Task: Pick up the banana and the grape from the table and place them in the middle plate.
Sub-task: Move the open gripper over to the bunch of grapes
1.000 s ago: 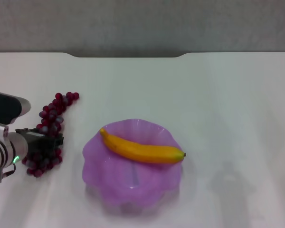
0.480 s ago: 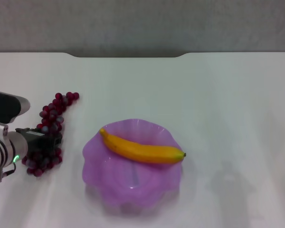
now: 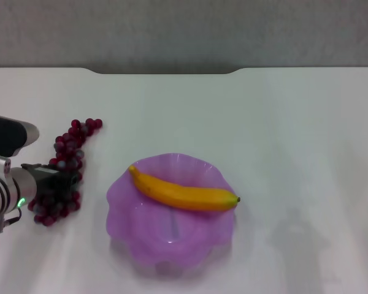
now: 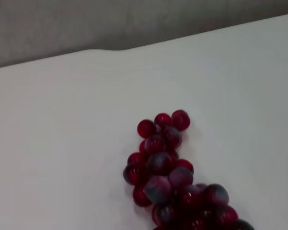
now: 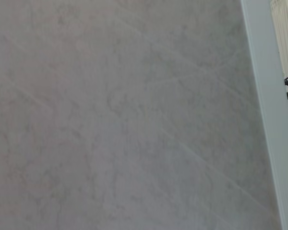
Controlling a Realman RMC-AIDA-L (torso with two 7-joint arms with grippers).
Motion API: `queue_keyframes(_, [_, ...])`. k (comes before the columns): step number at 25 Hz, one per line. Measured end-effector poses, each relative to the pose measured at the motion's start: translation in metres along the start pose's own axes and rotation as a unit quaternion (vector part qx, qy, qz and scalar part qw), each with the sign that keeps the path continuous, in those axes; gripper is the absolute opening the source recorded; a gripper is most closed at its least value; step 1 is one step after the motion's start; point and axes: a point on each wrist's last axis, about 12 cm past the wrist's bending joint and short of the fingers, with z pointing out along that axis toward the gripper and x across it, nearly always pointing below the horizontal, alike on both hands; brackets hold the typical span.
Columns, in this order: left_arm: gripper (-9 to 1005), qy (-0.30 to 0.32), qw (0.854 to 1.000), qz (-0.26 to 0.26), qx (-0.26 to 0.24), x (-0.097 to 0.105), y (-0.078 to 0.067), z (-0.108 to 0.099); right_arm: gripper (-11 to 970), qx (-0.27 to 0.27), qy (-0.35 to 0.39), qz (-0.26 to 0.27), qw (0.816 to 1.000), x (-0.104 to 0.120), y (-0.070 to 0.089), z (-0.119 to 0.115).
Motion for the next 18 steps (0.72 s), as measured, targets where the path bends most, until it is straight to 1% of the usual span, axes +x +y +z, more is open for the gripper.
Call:
queue_keyframes(6, [499,-0.008,1.0,0.001,0.001,-0.0038,-0.0007,-0.0015,-1,0.001,0.0,-0.001,1.0,0.0003,-0.0008,-0.0001])
queue_keyframes(11, [401,-0.004,1.0,0.004,0.004,-0.0039,-0.0016,-0.0013,-1,0.001,0.0,-0.002,1.0,0.0003,-0.0011,-0.0001])
queue_keyframes(18, [336,-0.005,1.0,0.005,0.005,-0.0053,-0.0026,-0.0009,-1,0.001,-0.001,-0.002,1.0,0.0003,-0.0011,0.0003])
